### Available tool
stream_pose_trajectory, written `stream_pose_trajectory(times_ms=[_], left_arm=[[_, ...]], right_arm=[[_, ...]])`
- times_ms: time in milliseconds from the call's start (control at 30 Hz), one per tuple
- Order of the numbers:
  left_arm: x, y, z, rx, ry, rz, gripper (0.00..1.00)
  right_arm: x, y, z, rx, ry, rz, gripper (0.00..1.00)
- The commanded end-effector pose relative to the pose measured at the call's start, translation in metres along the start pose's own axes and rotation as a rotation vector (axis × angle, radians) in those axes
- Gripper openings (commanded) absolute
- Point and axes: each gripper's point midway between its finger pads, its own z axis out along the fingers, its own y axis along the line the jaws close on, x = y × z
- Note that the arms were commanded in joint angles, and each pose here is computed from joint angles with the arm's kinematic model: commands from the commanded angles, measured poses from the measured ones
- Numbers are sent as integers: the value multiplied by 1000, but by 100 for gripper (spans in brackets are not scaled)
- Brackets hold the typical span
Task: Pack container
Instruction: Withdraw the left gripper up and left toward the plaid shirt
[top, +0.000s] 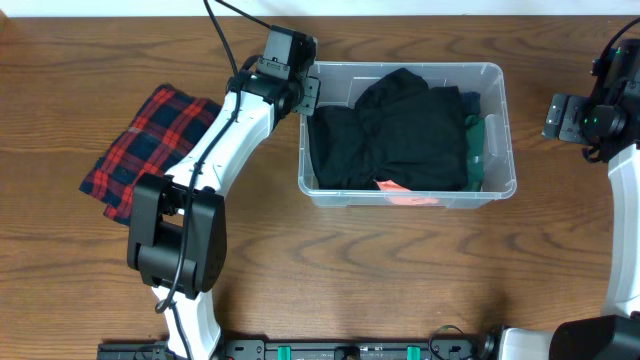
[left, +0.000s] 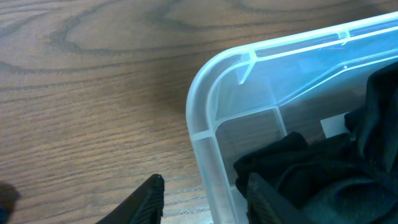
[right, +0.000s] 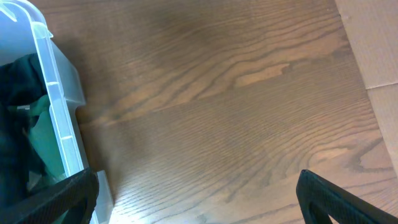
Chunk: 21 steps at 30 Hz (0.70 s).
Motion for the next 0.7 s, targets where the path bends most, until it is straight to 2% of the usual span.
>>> stream_pose_trajectory(times_ms=[0,233,667], left_arm=[[7,13,4,-59,18,-3,37],[7,14,4,-61,18,-6,31],[10,42,3,-95,34,-42,31]], right_arm=[[-2,-3,-1,14,-4,13,99],[-2,-3,-1,14,-4,13,99],[-2,-3,-1,14,-4,13,99]])
